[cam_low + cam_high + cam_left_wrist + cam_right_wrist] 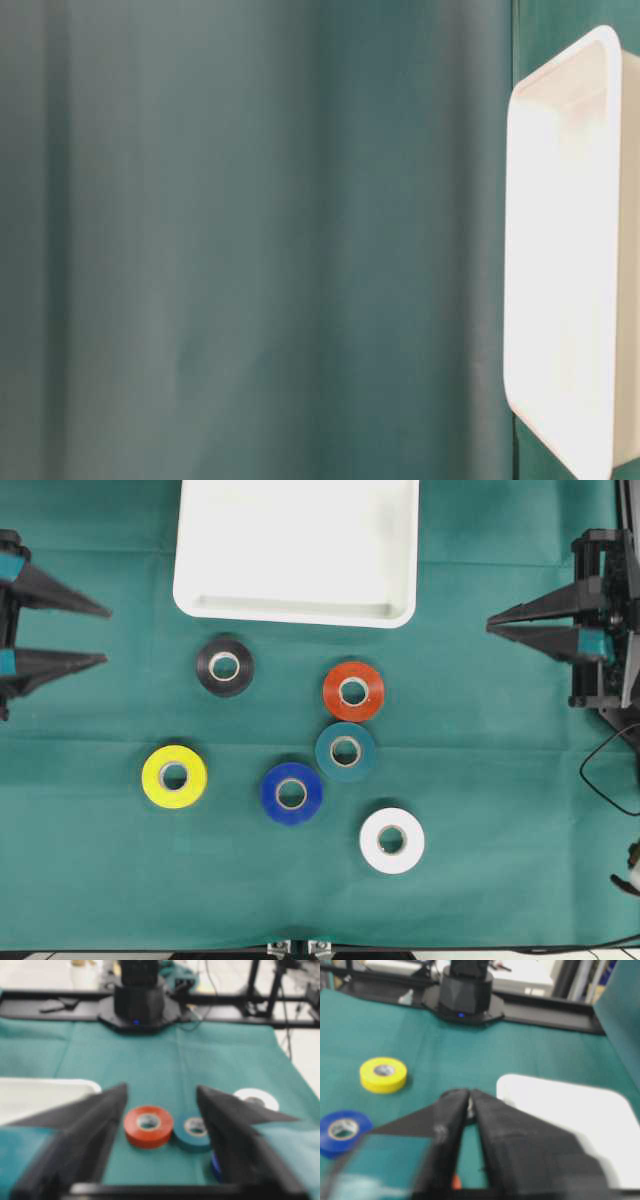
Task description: Put the tape alternately from left to right into the white case.
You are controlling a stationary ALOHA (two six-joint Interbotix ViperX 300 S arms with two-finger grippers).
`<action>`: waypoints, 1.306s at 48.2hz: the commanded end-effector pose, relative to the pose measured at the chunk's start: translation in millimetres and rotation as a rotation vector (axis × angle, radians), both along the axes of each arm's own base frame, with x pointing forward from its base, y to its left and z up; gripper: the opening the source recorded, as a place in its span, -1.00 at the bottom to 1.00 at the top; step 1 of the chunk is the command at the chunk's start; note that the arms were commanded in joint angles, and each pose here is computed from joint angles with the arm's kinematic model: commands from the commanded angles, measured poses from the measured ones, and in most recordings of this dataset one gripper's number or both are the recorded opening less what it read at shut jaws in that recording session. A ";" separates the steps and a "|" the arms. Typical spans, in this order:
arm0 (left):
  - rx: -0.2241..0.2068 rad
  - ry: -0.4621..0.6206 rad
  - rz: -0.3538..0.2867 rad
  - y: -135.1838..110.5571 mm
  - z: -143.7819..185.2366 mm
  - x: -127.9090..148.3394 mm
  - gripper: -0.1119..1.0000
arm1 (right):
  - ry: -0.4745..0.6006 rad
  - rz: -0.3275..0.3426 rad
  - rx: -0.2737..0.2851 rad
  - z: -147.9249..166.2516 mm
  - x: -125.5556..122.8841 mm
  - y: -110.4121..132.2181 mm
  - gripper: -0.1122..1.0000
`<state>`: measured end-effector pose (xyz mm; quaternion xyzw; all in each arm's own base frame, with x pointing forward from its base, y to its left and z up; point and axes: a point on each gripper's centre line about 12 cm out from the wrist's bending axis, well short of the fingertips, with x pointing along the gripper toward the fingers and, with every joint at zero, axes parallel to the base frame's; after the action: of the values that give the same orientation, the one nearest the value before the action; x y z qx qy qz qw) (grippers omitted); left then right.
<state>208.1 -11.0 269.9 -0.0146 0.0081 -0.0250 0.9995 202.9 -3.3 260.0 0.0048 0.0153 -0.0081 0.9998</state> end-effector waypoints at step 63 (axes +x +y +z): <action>-0.007 0.423 0.016 0.5 -47.7 50.7 0.80 | 0.244 -0.024 0.057 -20.9 48.9 -4.8 0.71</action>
<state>253.5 -11.5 219.3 -0.0182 0.2120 -0.0166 0.9770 245.3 -7.5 230.9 0.0311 0.1424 -0.0191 0.9891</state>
